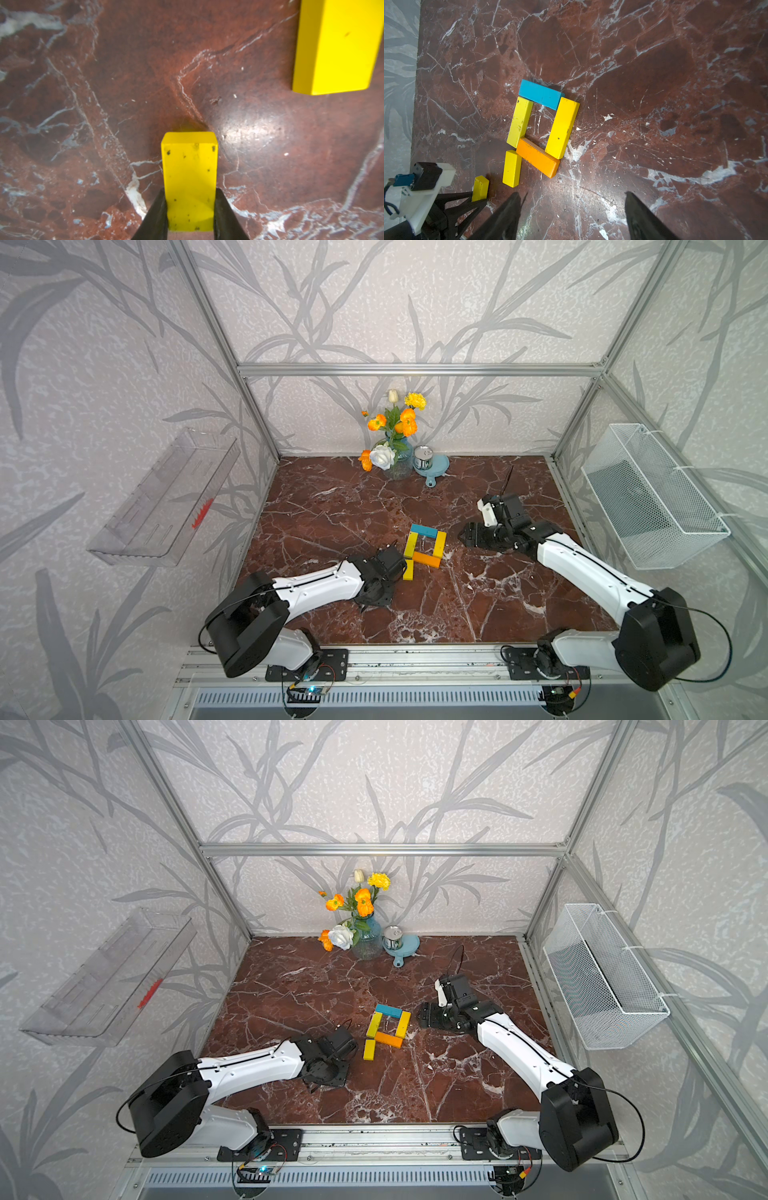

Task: Assemble the letter p with building blocks
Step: Pick up the building block from the center of the board.

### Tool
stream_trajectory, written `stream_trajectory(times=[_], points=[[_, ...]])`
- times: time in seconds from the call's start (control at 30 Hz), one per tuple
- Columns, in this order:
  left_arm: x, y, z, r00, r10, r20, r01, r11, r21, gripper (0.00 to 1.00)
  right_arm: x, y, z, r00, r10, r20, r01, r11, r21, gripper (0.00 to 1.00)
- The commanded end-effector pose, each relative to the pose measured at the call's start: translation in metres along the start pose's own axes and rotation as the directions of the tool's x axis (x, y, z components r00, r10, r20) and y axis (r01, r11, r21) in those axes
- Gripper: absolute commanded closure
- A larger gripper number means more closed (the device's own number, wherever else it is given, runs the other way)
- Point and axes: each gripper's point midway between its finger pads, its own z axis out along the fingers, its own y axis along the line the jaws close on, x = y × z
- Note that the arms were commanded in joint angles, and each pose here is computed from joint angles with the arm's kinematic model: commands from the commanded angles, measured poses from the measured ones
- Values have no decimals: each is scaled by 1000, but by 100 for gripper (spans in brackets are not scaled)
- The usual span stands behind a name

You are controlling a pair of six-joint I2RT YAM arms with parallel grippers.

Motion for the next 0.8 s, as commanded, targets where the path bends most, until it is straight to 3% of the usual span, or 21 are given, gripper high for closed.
stream_trajectory(times=[0.0, 0.47, 0.77], points=[[0, -5, -5, 1000, 10, 6, -10, 999, 38, 76, 3, -3, 6, 1000, 0, -11, 0, 1000, -1, 22], [-12, -54, -21, 999, -24, 41, 12, 960, 279, 78, 7, -7, 14, 999, 6, -34, -6, 1000, 5, 22], [-10, -81, -12, 999, 39, 21, -43, 953, 301, 77, 9, -8, 9, 1000, 10, -24, -9, 1000, 7, 22]])
